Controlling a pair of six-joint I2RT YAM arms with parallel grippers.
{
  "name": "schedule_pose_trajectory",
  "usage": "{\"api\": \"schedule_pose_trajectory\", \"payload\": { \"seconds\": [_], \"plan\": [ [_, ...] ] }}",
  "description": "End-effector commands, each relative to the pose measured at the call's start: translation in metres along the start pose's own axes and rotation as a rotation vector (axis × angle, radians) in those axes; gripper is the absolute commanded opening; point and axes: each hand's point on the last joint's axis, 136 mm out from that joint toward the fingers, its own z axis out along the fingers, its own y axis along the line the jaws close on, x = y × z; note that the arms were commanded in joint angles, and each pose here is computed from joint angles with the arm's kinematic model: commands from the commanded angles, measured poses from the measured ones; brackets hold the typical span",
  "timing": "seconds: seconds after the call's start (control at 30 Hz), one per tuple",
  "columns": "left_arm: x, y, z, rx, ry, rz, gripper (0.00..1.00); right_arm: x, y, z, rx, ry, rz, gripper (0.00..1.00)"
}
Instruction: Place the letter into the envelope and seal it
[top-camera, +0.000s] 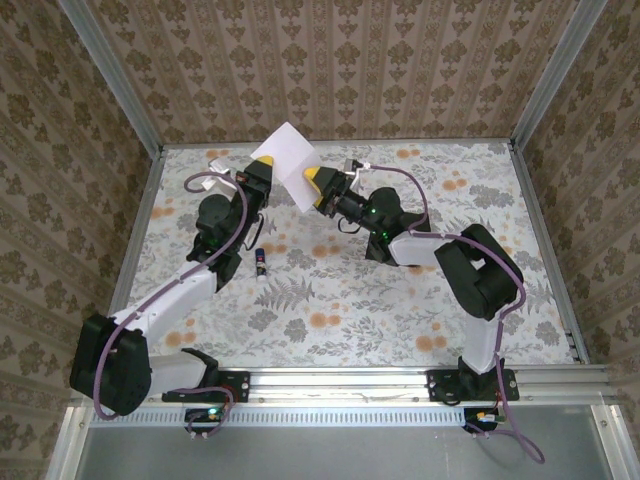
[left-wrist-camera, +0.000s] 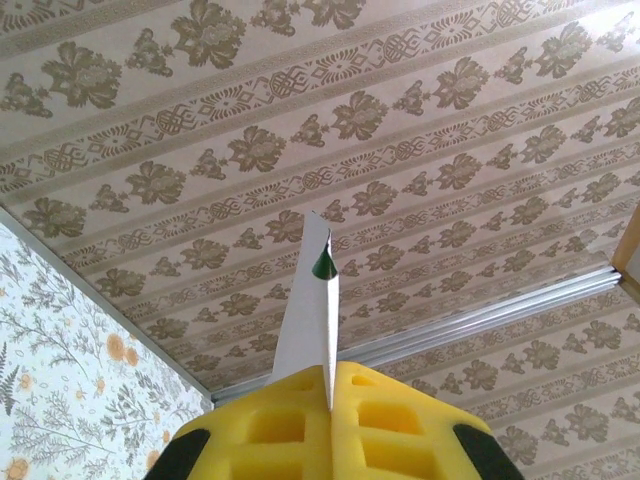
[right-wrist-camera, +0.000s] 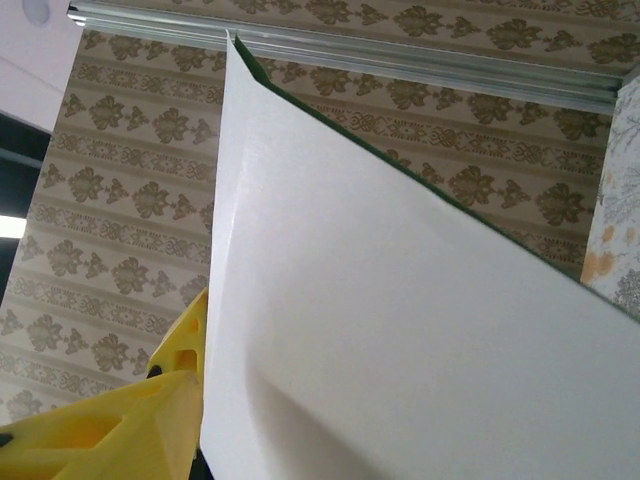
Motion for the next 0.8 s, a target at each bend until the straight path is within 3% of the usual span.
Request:
{"api": "schedule_pose_trajectory", "payload": {
  "seconds": [0.0, 0.17, 0.6, 0.77],
  "plan": [
    [-0.007, -0.005, -0.007, 0.011, -0.016, 0.032, 0.00, -0.009, 0.033, -0.007, -0.077, -0.045, -0.054, 0.62],
    [-0.006, 0.000, -0.005, 0.001, -0.007, 0.034, 0.00, -0.011, 0.036, -0.009, -0.079, -0.051, -0.055, 0.45],
    [-0.002, 0.012, -0.005, -0.047, 0.018, 0.098, 0.00, -0.020, 0.039, -0.017, -0.074, -0.074, -0.062, 0.18],
    [0.000, 0.018, -0.006, -0.070, 0.032, 0.127, 0.00, -0.022, 0.045, -0.020, -0.079, -0.079, -0.079, 0.00]
  ]
}}
